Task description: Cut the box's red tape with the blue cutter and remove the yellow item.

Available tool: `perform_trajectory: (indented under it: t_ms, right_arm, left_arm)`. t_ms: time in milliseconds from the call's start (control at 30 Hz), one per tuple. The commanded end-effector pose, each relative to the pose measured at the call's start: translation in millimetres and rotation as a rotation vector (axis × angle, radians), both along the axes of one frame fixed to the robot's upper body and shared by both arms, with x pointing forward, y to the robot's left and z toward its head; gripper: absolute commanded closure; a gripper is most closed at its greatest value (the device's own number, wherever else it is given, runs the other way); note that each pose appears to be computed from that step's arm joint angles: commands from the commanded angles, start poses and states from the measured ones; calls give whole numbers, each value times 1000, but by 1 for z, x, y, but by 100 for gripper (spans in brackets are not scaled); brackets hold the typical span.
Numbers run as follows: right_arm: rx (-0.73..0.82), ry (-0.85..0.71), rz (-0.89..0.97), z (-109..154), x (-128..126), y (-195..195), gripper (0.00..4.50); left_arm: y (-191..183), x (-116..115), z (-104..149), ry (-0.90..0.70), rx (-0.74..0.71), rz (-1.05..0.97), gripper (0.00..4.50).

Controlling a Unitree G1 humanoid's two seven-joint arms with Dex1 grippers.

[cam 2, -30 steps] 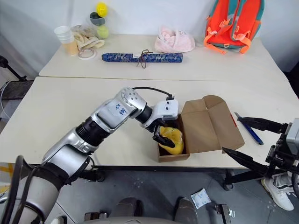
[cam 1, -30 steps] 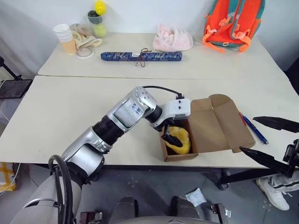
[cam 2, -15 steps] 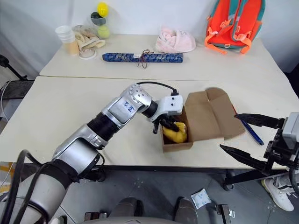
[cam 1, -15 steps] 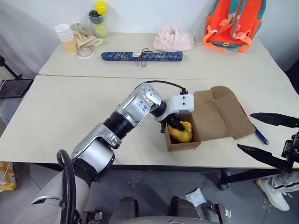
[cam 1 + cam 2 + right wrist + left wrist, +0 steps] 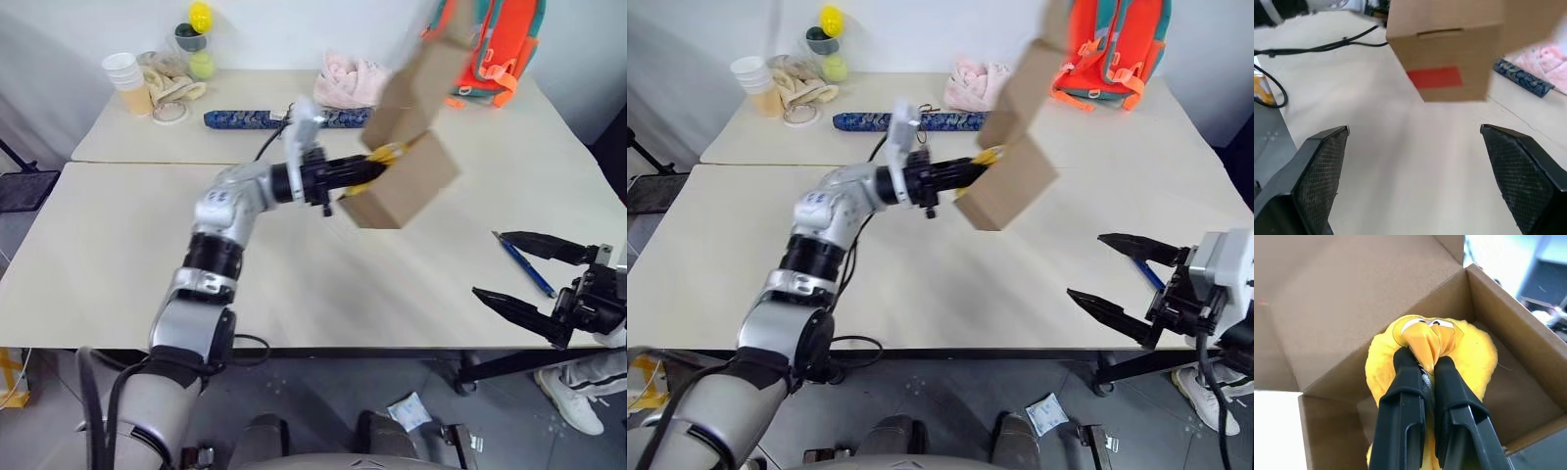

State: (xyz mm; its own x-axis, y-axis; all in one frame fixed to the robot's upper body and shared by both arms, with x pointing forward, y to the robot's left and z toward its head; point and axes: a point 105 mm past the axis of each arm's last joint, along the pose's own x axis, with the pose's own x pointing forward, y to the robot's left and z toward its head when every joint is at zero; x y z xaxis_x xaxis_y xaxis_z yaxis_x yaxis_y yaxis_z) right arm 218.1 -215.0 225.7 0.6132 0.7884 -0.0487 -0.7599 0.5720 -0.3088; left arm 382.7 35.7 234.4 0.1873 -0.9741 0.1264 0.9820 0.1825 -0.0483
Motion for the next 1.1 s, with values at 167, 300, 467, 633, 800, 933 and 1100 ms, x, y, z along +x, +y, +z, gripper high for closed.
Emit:
perform_trajectory:
  t_ms: [167,300,467,633,800,933,1100]
  right_arm:
    - [4,-34,24,0,4,3,0]
    - [6,-31,26,-2,5,3,0]
    - [12,-19,22,-7,4,4,0]
    - [35,-17,19,-13,2,8,0]
    - [72,-36,-17,-19,-2,15,0]
    - [99,-46,-56,-22,-6,18,0]
    - [105,-58,-76,-21,-8,19,0]
  left_arm:
    - [-12,-13,-12,-243,292,-20,449]
    - [-33,-14,-6,-492,528,-92,449]
    - [-61,-25,15,-811,844,-287,449]
    - [-63,-24,41,-966,1040,-374,449]
    - [-76,-10,44,-919,1005,-285,449]
    - [-92,-14,47,-704,758,-252,449]
    - [-80,-2,35,-688,756,-182,449]
